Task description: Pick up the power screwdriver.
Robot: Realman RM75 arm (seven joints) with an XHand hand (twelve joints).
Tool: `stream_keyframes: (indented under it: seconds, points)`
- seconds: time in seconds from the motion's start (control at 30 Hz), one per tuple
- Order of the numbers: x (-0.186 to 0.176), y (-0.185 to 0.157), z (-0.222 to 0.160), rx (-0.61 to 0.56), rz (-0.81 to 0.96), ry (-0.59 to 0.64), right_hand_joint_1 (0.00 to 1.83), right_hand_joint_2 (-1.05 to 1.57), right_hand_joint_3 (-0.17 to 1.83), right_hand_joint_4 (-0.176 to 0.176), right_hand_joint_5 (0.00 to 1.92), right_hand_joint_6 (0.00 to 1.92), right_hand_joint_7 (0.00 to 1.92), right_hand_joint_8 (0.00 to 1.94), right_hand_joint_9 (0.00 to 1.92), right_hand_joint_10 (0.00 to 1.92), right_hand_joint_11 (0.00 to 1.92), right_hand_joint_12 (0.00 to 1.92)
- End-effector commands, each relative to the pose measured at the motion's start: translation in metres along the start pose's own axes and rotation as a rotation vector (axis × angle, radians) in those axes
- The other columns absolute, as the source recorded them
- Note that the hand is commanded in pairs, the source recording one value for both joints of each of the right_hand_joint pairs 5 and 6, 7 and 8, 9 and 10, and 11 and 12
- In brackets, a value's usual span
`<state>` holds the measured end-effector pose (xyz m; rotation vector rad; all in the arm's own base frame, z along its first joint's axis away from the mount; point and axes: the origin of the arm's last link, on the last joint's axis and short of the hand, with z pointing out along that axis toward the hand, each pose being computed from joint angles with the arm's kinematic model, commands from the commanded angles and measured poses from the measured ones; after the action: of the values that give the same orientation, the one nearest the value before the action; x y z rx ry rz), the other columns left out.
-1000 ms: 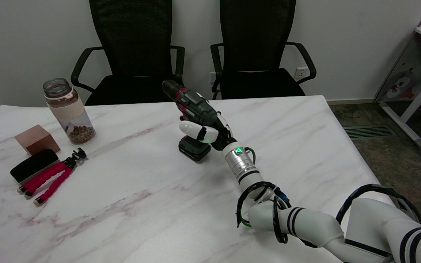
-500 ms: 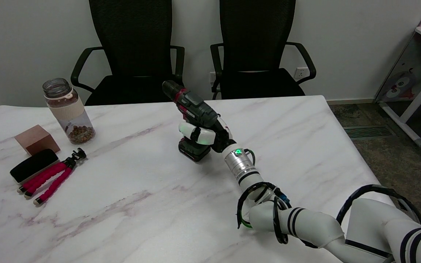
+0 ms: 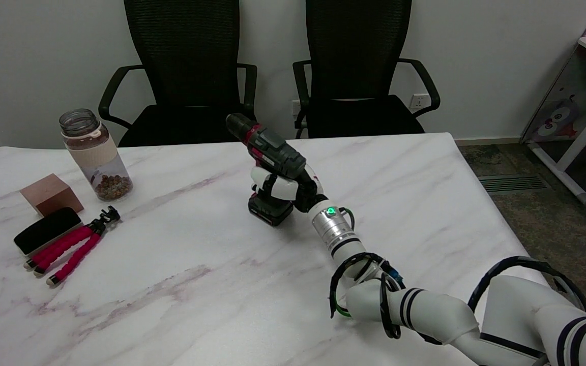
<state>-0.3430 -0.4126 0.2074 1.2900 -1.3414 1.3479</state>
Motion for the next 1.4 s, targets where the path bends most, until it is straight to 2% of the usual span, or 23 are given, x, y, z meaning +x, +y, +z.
stream_keyframes:
  seconds: [0.03,0.1,0.17,0.2,0.23,0.27,0.3,0.33,0.43,0.57,0.6,0.63,0.83,1.1,1.2,1.27,1.33,1.4]
  points:
    - [-0.001,-0.001,0.001,-0.003,0.003,-0.004,1.08,0.63,0.91,0.151,0.91,0.91,0.91,0.91,1.52,1.52,1.25,1.25]
    - [-0.001,-0.001,0.002,-0.002,0.003,-0.004,1.07,0.65,0.91,0.153,0.98,0.98,0.98,0.98,1.54,1.54,1.27,1.27]
    - [-0.001,-0.001,0.002,-0.002,0.003,-0.004,1.07,0.67,0.91,0.12,1.02,1.02,1.02,1.02,1.55,1.55,1.3,1.3]
    - [-0.001,-0.001,0.002,-0.002,0.003,-0.005,1.06,0.68,0.91,0.102,1.03,1.03,1.03,1.03,1.55,1.55,1.3,1.3]
    - [-0.001,-0.001,0.003,-0.002,0.003,-0.005,1.06,0.69,0.91,0.068,1.05,1.05,1.05,1.05,1.56,1.56,1.31,1.31]
    - [-0.002,-0.002,0.003,0.0,0.002,-0.006,1.06,0.71,0.91,0.012,1.09,1.09,1.09,1.09,1.56,1.56,1.32,1.32]
    - [-0.002,-0.003,0.004,0.002,0.001,-0.007,1.05,0.75,0.92,-0.011,1.18,1.18,1.18,1.18,1.58,1.58,1.33,1.33]
    - [-0.002,-0.003,0.004,-0.001,0.0,-0.008,1.04,0.78,0.92,-0.012,1.25,1.25,1.25,1.25,1.59,1.59,1.35,1.35]
    - [-0.003,-0.004,0.006,0.001,-0.002,-0.013,0.99,0.89,0.86,0.0,1.52,1.52,1.52,1.52,1.65,1.65,1.4,1.4]
    - [-0.005,-0.01,0.008,0.025,-0.003,-0.023,0.97,0.95,0.84,0.028,1.75,1.75,1.75,1.75,1.74,1.74,1.47,1.47]
    - [-0.006,-0.013,0.009,0.03,-0.003,-0.027,0.96,0.94,0.83,0.13,1.77,1.77,1.77,1.77,1.76,1.76,1.49,1.49]
    - [-0.006,-0.015,0.01,0.035,-0.001,-0.032,0.96,0.94,0.83,0.176,1.79,1.79,1.79,1.79,1.77,1.77,1.51,1.51]
    - [-0.007,-0.028,0.018,0.071,-0.019,-0.06,0.96,0.97,0.78,0.176,1.91,1.91,1.91,1.91,1.91,1.91,1.7,1.7]
    - [-0.02,-0.038,0.026,0.088,-0.074,-0.132,0.89,0.91,0.81,0.176,1.92,1.92,1.92,1.92,1.92,1.92,1.81,1.81]
    - [-0.022,-0.04,0.027,0.094,-0.081,-0.145,0.89,0.77,0.89,0.176,1.92,1.92,1.92,1.92,1.92,1.92,1.84,1.84]
    - [-0.022,-0.04,0.027,0.095,-0.082,-0.146,0.85,0.46,1.0,0.176,1.91,1.91,1.91,1.91,1.92,1.92,1.88,1.88]
    - [-0.021,-0.041,0.026,0.095,-0.077,-0.146,0.82,0.14,0.89,0.176,1.9,1.9,1.9,1.9,1.92,1.92,1.91,1.91]
    - [-0.02,-0.042,0.027,0.097,-0.074,-0.146,0.8,0.05,0.83,0.176,1.89,1.89,1.89,1.89,1.92,1.92,1.92,1.92]
